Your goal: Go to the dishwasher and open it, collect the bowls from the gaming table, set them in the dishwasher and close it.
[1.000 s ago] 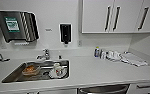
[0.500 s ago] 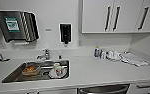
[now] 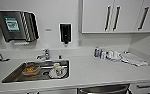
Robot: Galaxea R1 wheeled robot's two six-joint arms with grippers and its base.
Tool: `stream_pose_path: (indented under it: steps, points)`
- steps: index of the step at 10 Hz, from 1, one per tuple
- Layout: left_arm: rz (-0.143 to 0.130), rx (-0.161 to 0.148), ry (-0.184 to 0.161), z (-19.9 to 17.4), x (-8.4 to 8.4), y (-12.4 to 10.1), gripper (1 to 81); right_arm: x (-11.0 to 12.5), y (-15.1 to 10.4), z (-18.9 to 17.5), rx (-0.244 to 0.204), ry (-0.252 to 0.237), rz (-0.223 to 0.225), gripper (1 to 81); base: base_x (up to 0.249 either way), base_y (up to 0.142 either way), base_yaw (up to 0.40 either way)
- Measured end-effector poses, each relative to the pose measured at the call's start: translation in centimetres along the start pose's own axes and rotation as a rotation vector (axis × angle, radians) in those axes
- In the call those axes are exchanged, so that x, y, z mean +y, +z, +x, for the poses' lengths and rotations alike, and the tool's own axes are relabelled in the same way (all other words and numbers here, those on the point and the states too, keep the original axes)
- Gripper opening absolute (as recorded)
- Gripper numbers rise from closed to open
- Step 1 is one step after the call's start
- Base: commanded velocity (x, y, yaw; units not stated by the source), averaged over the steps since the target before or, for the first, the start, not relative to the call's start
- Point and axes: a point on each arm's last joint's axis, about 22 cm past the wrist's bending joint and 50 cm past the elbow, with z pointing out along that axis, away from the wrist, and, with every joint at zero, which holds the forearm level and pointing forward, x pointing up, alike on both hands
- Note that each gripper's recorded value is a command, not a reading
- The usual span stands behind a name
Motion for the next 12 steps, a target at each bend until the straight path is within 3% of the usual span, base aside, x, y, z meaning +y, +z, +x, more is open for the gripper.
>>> stream_pose_path:
  steps: [3,5,7,10,12]
  points:
    - [-0.004,-0.001,-0.001,-0.1,0.3,0.1,81.1,-1.6,3.1,0.7,-0.004,0.063,0.013,81.1,0.000,0.000,0.000]
    - [0.001,0.000,0.000,0.0,0.1,0.1,81.1,-2.7,4.5,1.5,0.003,0.073,0.024,81.1,0.000,0.000,0.000]
    - [0.009,0.000,0.001,0.0,-0.3,0.1,81.1,-1.4,5.3,1.8,0.011,0.090,0.002,81.1,0.000,0.000,0.000]
    - [0.008,-0.001,0.001,-0.1,0.2,0.5,81.1,3.3,5.2,2.7,0.047,0.130,-0.067,81.1,0.000,0.000,0.000]
    - [0.020,0.000,0.003,-0.1,-0.3,0.6,81.1,3.2,5.0,3.5,0.062,0.127,-0.067,81.1,0.000,0.000,0.000]
